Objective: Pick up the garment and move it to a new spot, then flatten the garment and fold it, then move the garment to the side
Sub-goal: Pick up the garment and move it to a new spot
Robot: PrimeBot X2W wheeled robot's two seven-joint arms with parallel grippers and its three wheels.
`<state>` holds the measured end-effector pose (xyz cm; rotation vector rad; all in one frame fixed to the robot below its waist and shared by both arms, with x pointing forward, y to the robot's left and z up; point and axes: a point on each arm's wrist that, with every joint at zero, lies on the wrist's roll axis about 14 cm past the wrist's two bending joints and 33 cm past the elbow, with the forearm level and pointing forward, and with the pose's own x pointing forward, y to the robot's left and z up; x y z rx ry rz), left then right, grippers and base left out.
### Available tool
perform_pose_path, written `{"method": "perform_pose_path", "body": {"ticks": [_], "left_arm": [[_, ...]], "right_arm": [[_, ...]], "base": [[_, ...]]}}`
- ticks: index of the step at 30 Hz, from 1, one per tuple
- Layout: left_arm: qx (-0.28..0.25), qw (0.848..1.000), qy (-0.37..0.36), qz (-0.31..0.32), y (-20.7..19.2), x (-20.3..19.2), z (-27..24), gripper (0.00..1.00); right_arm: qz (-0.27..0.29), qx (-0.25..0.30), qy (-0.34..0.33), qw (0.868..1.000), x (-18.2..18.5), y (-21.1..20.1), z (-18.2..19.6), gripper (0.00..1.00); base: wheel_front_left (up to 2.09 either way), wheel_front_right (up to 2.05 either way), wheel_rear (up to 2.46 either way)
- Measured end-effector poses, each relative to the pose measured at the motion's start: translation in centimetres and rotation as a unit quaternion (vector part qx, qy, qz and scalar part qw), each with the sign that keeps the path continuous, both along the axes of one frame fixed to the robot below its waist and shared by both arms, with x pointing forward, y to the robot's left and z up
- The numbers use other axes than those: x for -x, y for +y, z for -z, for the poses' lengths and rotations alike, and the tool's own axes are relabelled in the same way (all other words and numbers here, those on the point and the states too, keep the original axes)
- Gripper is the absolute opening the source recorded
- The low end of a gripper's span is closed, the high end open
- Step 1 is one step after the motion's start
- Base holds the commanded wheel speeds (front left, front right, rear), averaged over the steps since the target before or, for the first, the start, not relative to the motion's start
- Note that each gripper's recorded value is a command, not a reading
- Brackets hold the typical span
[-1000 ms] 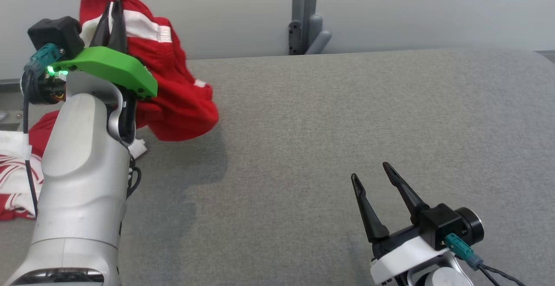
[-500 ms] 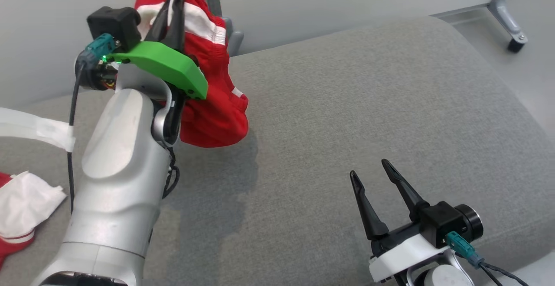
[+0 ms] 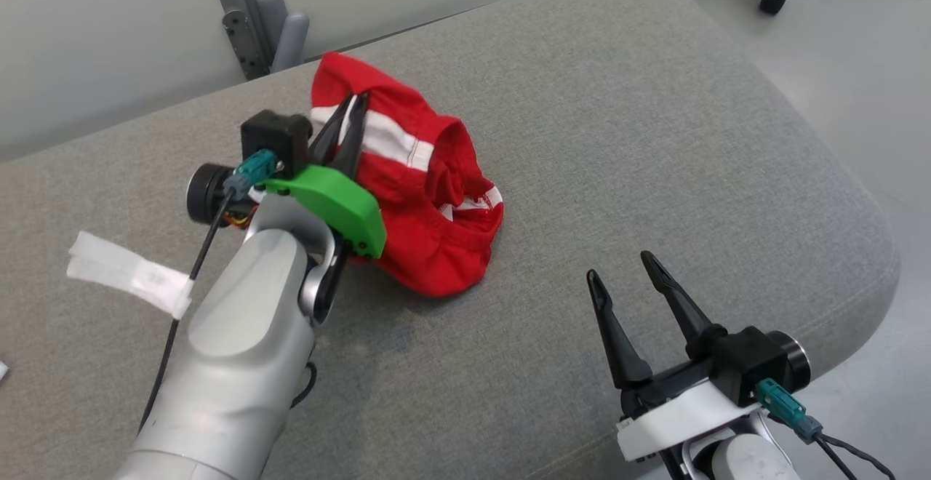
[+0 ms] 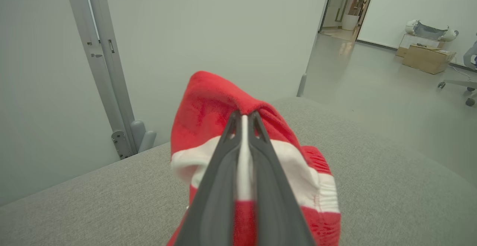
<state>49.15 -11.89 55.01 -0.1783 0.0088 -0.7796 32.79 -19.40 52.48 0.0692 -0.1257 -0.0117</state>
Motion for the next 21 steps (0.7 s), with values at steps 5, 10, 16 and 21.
{"method": "perform_pose_path", "body": {"ticks": [5, 10, 16, 21], "left_arm": [[-0.062, 0.996, 0.050, -0.031, 3.4, -0.3, 7.1, 0.22], [-0.085, 0.991, 0.075, -0.075, 7.0, -0.8, 9.7, 1.00], [-0.039, 0.986, 0.071, -0.146, 11.4, -0.7, 8.3, 1.00], [-0.018, 0.976, 0.072, -0.202, 15.5, 1.4, 8.3, 1.00]], "right_arm": [[0.007, -0.002, 0.011, 1.000, -0.1, -0.4, 0.6, 1.00], [0.001, -0.003, 0.016, 1.000, -0.4, -0.1, 1.0, 1.00], [-0.017, -0.002, 0.014, 1.000, -0.8, 0.9, 1.0, 1.00], [-0.036, -0.004, 0.011, 0.999, -0.9, 2.1, 1.0, 1.00]], "base": [[0.00, 0.00, 0.00], [0.00, 0.00, 0.00], [0.00, 0.00, 0.00], [0.00, 0.00, 0.00]]}}
